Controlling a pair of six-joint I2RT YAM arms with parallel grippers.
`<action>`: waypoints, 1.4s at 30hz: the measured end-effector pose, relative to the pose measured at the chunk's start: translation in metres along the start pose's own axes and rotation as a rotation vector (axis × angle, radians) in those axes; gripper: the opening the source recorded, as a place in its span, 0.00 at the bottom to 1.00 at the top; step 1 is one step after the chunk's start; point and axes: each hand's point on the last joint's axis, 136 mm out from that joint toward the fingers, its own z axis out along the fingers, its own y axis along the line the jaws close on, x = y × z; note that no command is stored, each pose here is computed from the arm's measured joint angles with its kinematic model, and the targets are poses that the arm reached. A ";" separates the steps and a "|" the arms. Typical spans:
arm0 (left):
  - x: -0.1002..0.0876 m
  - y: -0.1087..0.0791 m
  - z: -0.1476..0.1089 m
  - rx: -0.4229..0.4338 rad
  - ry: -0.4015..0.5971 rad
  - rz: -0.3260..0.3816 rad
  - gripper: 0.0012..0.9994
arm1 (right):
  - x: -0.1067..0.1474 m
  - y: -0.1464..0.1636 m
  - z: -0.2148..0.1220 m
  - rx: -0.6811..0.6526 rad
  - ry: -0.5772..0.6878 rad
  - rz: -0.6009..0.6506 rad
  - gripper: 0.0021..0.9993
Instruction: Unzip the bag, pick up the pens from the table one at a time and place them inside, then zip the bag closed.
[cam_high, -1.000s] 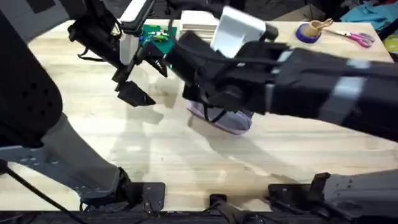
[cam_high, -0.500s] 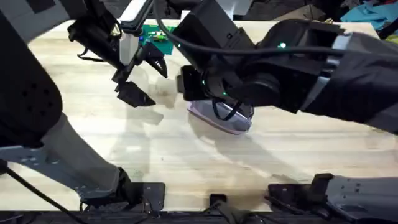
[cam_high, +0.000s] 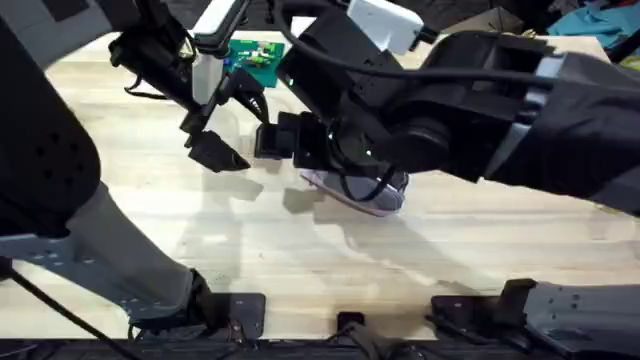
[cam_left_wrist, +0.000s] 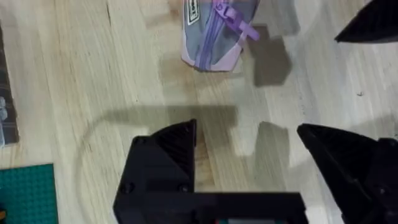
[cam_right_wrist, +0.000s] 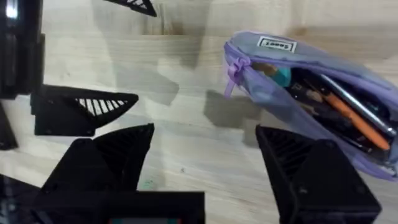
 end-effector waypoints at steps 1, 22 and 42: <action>0.000 0.000 0.000 0.000 0.000 0.000 0.99 | 0.001 -0.001 0.000 0.005 0.004 0.020 1.00; 0.000 0.000 0.000 0.000 0.000 0.000 0.99 | -0.002 0.004 0.049 0.040 -0.019 0.189 1.00; 0.000 0.000 0.000 0.000 0.000 -0.001 0.99 | -0.024 -0.007 0.065 0.106 -0.163 0.254 0.95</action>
